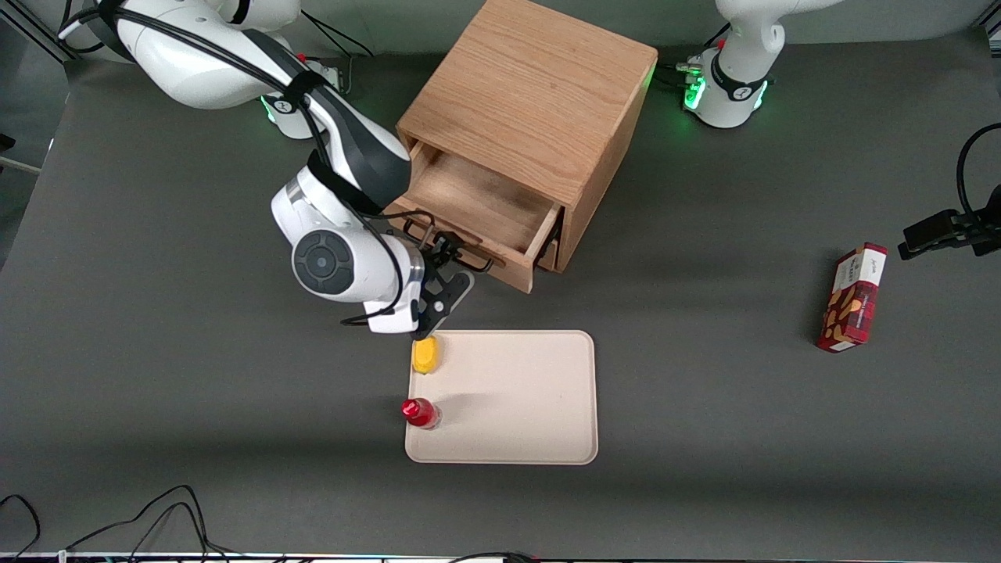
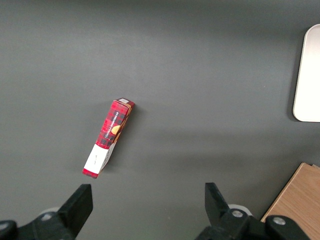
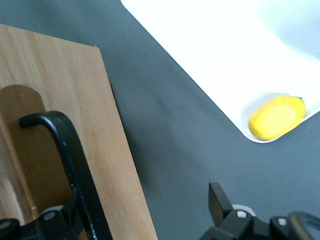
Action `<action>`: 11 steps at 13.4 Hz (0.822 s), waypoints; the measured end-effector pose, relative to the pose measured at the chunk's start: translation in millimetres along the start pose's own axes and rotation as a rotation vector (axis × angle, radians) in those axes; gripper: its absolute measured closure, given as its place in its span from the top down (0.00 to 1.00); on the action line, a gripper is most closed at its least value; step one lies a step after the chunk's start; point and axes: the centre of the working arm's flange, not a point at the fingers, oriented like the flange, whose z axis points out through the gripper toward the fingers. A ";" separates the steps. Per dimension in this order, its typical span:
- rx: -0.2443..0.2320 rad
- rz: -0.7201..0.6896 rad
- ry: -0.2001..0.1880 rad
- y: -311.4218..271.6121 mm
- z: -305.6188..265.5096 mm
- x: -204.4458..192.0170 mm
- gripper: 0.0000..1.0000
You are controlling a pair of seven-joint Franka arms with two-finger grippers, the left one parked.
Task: Open upper drawer
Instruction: 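Pull the upper drawer outward from the cabinet with the right gripper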
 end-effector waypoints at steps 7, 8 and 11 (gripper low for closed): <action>-0.024 0.016 -0.007 35.8 -3.8 1.5 1.00; -0.024 0.014 -0.013 43.3 -6.7 0.7 1.00; -0.027 0.020 -0.015 60.3 -14.2 0.3 1.00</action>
